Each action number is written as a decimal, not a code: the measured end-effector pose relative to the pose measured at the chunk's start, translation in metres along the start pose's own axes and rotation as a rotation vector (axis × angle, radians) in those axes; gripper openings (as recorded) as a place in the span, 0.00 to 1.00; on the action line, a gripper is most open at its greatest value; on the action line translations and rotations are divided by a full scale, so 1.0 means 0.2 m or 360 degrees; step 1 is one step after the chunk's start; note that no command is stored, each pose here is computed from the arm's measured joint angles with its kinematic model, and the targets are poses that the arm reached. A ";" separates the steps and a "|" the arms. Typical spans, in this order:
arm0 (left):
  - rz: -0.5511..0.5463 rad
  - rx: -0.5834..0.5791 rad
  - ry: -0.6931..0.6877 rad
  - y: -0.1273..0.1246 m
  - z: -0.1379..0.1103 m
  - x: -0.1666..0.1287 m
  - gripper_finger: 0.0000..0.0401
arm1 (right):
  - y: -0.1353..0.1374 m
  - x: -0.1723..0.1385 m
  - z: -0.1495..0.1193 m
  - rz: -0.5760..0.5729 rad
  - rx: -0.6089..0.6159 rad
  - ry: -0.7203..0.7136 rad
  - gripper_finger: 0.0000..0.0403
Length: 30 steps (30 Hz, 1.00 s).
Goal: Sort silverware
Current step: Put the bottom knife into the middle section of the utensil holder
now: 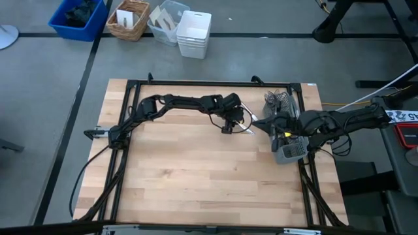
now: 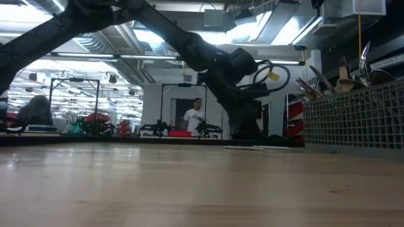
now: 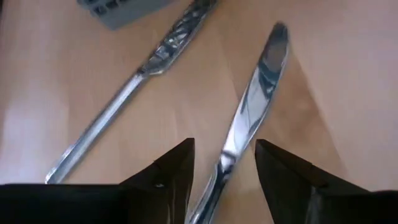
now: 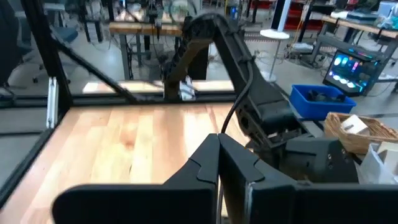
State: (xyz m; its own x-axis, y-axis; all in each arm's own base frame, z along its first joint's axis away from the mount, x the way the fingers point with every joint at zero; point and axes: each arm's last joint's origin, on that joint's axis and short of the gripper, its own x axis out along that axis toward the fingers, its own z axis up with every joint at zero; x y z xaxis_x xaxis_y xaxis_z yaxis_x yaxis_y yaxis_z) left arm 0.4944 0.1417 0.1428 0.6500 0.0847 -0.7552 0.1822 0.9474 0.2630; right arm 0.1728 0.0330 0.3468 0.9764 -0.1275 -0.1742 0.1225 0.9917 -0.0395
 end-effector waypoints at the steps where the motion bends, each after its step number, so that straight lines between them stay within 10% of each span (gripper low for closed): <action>1: -0.0005 -0.0014 0.0012 0.00 -0.01 0.00 0.40 | 0.00 0.00 0.00 -0.0002 -0.0002 0.0014 0.03; 14: -0.0098 -0.0343 0.0207 0.06 -0.16 0.06 0.31 | 0.01 0.02 -0.02 0.0013 0.0051 0.0058 0.03; 30: -0.0119 -0.0565 0.0485 -0.24 -0.07 0.06 0.11 | 0.01 0.02 -0.02 0.0042 0.0137 0.0069 0.03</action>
State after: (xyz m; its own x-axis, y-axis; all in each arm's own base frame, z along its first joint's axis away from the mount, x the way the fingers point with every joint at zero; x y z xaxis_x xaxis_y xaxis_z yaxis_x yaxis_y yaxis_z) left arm 0.4829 0.1012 0.1134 0.3891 0.0486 -0.9199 -0.0779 0.9968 0.0196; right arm 0.1763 0.0348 0.3416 0.9711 -0.1004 -0.2164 0.1138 0.9923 0.0499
